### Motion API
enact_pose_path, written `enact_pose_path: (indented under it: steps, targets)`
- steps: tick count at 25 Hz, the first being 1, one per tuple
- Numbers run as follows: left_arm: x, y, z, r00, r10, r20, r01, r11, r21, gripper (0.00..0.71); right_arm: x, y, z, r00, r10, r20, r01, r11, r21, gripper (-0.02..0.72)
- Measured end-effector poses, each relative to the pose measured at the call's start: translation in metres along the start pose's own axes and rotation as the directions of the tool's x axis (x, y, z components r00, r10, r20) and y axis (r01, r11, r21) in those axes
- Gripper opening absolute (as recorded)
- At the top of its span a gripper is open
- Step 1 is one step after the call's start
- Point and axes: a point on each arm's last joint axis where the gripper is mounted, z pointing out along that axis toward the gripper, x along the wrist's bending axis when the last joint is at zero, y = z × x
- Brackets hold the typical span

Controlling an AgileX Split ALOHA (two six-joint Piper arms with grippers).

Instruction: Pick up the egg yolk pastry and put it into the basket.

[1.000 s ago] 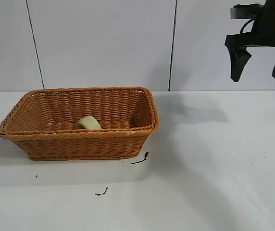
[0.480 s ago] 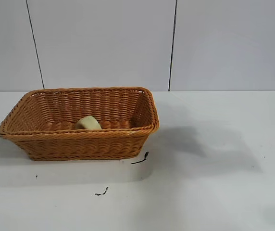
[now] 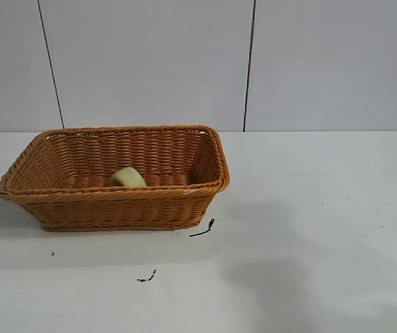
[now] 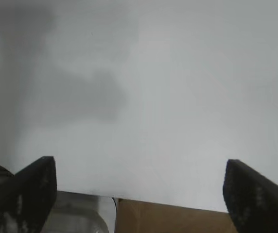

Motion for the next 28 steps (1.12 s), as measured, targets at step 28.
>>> enact_pose_path:
  steps: [28]
  targets:
    - [0.000,0.000,0.000,1.000,0.000,0.000,0.000,1.000,0.000,0.695,0.003,-0.100,-0.055,1.000,-0.003,-0.006,-0.001,0.820,-0.573,0.644]
